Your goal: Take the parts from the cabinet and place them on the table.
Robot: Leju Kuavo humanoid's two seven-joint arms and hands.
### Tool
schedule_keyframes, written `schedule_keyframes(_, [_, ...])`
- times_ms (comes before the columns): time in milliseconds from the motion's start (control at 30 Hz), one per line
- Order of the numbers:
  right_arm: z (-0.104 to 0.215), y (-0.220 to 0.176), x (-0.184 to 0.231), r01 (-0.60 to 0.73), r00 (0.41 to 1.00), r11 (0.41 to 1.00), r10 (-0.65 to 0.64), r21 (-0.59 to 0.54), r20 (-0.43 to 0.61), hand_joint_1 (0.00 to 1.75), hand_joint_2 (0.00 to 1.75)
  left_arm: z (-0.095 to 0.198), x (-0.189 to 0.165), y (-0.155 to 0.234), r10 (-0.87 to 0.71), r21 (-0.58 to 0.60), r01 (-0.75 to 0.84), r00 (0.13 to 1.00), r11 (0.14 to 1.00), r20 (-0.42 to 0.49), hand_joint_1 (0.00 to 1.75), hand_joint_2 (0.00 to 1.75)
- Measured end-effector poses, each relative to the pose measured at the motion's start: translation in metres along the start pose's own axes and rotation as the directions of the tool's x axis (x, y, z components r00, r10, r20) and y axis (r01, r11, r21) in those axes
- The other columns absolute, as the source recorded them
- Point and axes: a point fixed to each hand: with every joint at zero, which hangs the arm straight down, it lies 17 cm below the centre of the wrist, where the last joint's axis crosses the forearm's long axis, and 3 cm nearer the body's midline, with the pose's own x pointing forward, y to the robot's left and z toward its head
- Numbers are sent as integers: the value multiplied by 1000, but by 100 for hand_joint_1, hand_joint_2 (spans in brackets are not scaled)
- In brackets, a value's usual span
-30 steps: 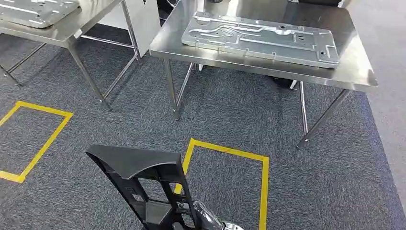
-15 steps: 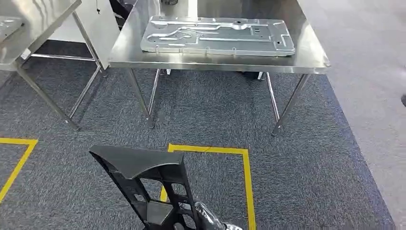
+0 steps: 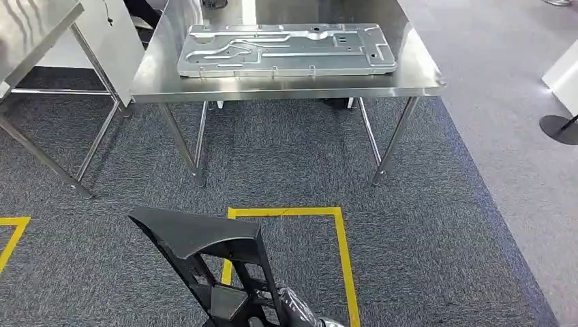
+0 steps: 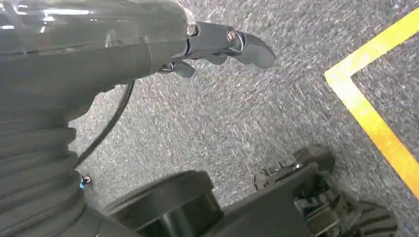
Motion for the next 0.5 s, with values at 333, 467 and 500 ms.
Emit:
schedule_keyframes(333, [-1, 1, 2, 0, 1000, 1000, 0, -1, 5, 175, 175, 0, 1, 0, -5, 1, 5, 1000, 1000, 3, 0, 175])
schedule_keyframes(467, [-1, 1, 2, 0, 1000, 1000, 0, -2, 4, 175, 175, 0, -3, 0, -7, 2, 7, 1000, 1000, -2, 0, 175])
schedule_keyframes(500, [0, 1, 1, 0, 1000, 1000, 0, -3, 4, 175, 175, 1, -4, -1, -7, 1, 7, 1000, 1000, -4, 0, 175])
